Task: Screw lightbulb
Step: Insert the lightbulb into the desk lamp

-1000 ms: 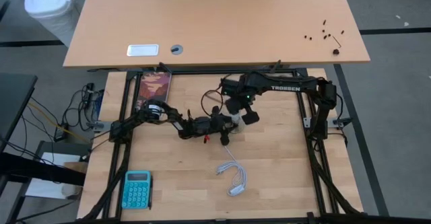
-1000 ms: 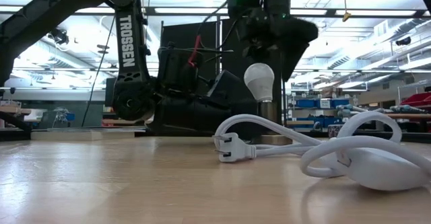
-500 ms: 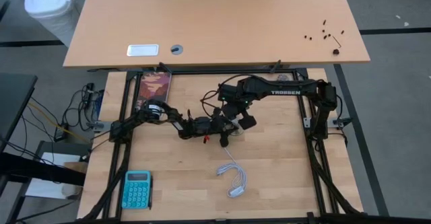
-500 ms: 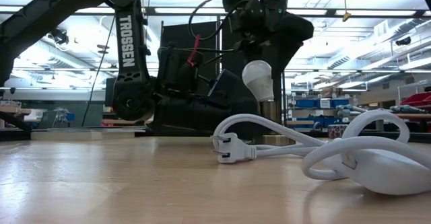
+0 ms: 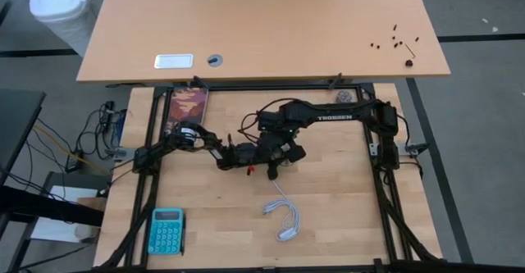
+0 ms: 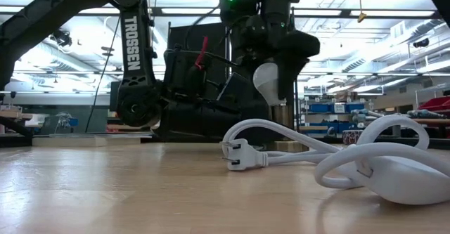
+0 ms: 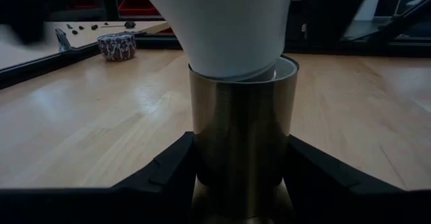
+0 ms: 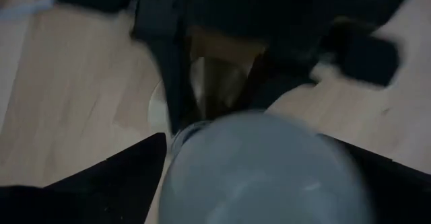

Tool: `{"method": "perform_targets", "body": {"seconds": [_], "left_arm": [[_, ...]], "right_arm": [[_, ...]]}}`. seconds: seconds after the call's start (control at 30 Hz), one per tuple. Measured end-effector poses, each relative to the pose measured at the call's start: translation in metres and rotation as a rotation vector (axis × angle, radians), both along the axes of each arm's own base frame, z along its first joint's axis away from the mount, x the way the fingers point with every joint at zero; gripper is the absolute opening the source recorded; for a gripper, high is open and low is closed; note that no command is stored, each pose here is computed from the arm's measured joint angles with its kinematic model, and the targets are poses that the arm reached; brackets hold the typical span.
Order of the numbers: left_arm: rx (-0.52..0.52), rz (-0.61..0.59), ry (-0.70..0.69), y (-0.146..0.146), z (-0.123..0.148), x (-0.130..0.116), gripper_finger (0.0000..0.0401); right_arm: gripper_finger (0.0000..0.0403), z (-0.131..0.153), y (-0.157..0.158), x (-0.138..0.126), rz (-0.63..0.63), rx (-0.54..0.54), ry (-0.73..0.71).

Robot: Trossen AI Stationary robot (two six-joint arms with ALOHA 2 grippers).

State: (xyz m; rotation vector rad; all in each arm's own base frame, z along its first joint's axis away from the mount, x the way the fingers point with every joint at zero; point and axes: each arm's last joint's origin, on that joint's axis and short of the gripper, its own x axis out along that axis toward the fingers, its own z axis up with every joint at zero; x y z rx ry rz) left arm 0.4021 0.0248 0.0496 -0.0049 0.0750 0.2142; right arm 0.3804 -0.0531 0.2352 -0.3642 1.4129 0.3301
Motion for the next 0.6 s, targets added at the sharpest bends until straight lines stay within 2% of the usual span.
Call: {"method": "perform_targets", "body": {"seconds": [0.17,0.43,0.6], "left_arm": [[0.000,0.007,0.001,0.0002,0.0000,0.0001,0.0198],[-0.003,0.024,0.001,0.0008,-0.0001,0.0000,0.0198],[-0.017,0.039,0.000,0.0012,-0.0003,0.0001,0.0198]], "right_arm": [[0.0344,-0.0063,0.0009,-0.0002,0.010,0.019,0.038],[0.0255,-0.0058,0.0013,-0.0016,-0.010,0.023,0.053],[0.0250,-0.0058,0.0015,-0.0040,-0.067,0.031,0.080]]}}
